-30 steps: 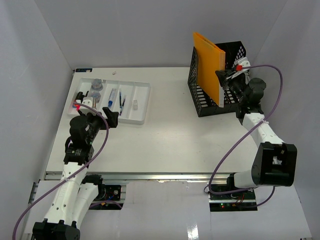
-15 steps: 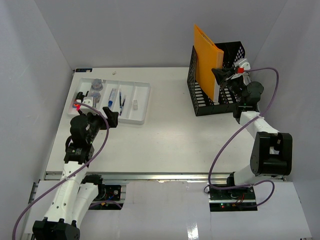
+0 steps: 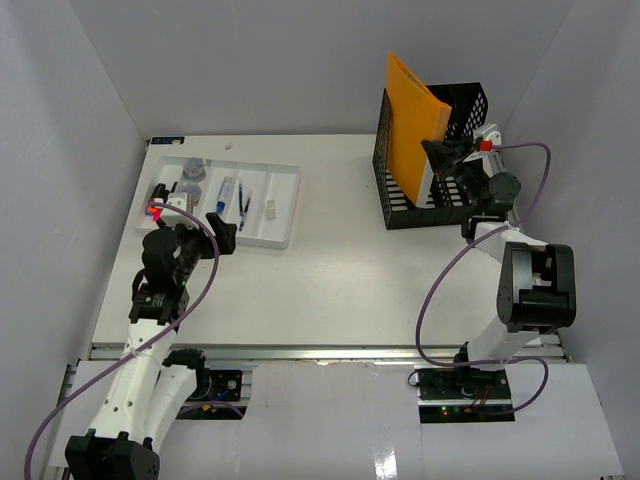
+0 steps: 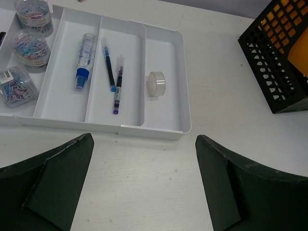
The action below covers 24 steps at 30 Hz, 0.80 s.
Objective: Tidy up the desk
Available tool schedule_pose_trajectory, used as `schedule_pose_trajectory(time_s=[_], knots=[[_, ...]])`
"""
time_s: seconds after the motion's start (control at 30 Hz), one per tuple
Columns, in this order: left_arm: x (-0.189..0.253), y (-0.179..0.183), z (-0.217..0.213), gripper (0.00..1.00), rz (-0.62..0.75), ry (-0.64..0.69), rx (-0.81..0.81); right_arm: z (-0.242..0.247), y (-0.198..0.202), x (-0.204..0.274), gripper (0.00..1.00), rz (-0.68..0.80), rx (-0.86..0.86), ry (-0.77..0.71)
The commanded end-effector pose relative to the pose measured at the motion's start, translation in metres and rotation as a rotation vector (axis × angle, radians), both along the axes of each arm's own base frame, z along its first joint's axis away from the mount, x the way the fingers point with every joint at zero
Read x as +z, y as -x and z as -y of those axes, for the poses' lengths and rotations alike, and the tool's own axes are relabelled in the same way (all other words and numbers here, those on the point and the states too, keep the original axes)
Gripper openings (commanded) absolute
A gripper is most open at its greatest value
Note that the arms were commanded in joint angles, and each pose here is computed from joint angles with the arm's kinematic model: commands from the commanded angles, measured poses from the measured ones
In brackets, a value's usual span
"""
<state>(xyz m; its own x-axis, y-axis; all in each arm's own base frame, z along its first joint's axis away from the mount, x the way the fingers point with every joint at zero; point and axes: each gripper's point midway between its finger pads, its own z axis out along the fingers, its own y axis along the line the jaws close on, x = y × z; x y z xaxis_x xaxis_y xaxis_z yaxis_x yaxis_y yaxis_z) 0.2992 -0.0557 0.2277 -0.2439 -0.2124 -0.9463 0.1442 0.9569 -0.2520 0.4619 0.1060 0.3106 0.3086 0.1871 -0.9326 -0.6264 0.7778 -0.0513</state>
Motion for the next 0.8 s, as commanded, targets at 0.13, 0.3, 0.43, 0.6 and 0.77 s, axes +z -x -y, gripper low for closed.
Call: schedule_pose_trajectory(time_s=[0.13, 0.3, 0.43, 0.6, 0.77], knots=[[-0.002, -0.002, -0.004, 0.98, -0.005, -0.007, 0.017, 0.001, 0.025, 0.042, 0.08, 0.296, 0.031, -0.037], [-0.003, -0.002, -0.004, 0.98, -0.008, -0.005, 0.015, 0.004, 0.022, 0.045, 0.08, 0.299, 0.047, -0.071], [-0.004, -0.002, -0.004, 0.98, -0.011, -0.005, 0.015, 0.003, 0.022, 0.05, 0.08, 0.303, 0.062, -0.091], [-0.005, -0.002, -0.003, 0.98, -0.013, -0.004, 0.015, 0.003, 0.02, 0.046, 0.08, 0.296, 0.068, -0.088], [-0.006, -0.003, -0.003, 0.98, -0.016, -0.004, 0.013, 0.003, 0.023, 0.055, 0.08, 0.323, 0.067, -0.079]])
